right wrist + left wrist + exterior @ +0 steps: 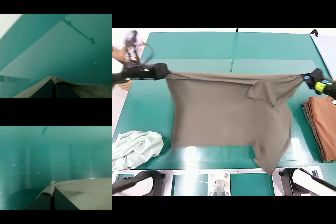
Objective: Fold the shirts.
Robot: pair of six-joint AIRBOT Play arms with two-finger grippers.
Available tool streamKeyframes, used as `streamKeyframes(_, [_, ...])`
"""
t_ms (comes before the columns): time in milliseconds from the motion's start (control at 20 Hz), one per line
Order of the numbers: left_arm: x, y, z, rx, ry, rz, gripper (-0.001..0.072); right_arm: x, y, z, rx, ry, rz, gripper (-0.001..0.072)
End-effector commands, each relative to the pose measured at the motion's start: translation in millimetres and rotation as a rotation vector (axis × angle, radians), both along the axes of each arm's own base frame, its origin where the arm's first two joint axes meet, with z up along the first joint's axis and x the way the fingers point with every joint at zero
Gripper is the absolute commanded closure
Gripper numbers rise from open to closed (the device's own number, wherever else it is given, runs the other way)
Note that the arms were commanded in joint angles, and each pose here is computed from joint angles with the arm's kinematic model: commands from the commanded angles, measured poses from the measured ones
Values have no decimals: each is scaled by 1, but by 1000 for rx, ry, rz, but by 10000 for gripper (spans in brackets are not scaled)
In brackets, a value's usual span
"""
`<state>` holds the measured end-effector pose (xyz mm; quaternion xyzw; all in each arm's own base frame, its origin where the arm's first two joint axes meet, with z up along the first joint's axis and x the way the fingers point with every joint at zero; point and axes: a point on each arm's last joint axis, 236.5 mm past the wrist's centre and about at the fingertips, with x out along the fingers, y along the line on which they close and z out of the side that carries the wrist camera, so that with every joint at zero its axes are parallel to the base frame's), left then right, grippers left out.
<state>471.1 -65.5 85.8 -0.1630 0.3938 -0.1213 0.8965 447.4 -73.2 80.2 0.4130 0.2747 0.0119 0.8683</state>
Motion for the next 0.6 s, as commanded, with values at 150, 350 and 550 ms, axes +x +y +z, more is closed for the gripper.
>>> streamKeyframes(150, [103, -8, -79, -152, 51, 60, 687, 117, -20, -76, 160, 59, 82, 697])
streamKeyframes(350, [143, -14, -46, -223, -40, 67, 687, 170, -29, -31, 137, -60, 94, 697])
streamKeyframes(550, [152, -15, -27, -243, -79, 70, 687, 186, -20, -1, 97, -121, 121, 697])
